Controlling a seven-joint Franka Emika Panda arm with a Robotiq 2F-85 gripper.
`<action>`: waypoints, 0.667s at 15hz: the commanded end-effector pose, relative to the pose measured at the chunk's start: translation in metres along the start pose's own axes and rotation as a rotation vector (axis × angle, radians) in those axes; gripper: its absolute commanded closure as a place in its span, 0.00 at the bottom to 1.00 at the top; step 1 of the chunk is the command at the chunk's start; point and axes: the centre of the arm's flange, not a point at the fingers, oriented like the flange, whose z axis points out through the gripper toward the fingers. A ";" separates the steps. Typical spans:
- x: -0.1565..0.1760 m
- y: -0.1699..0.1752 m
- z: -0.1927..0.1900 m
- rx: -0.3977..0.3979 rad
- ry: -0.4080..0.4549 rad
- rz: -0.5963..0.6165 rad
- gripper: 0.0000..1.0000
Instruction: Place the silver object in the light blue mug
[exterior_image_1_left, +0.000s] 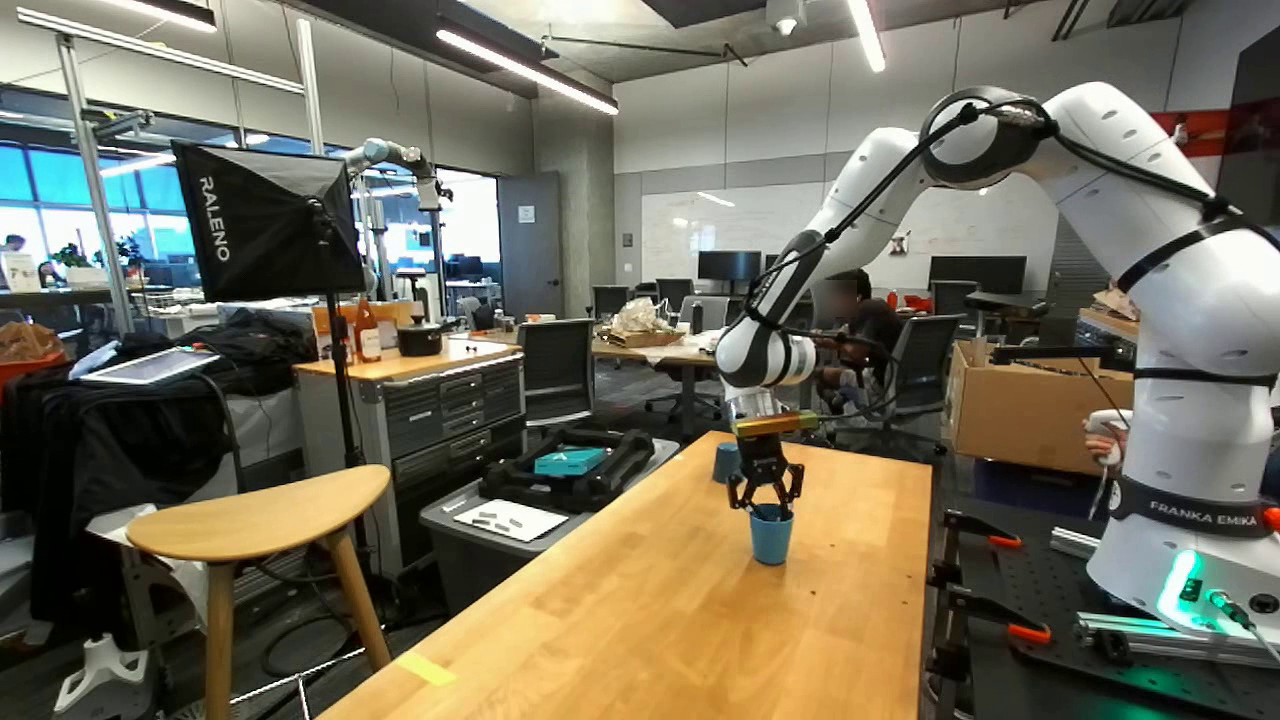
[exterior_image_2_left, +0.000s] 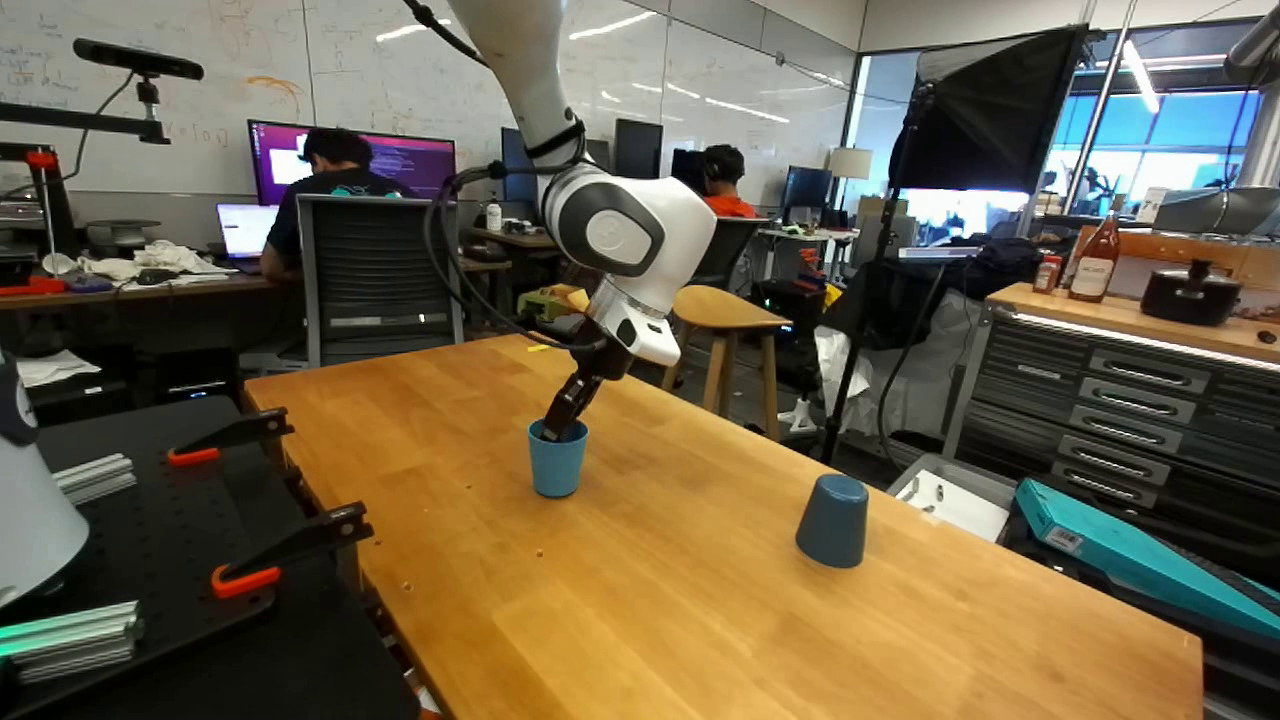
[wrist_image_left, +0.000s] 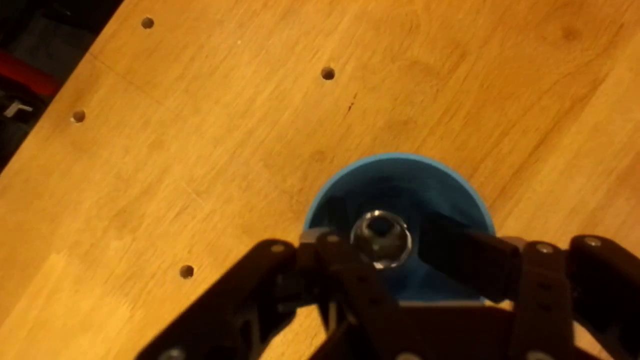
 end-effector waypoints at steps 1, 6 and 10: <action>0.002 -0.008 -0.019 0.027 0.029 -0.016 0.27; -0.004 -0.007 -0.057 0.060 0.064 -0.055 0.08; -0.014 0.002 -0.086 0.076 0.088 -0.118 0.08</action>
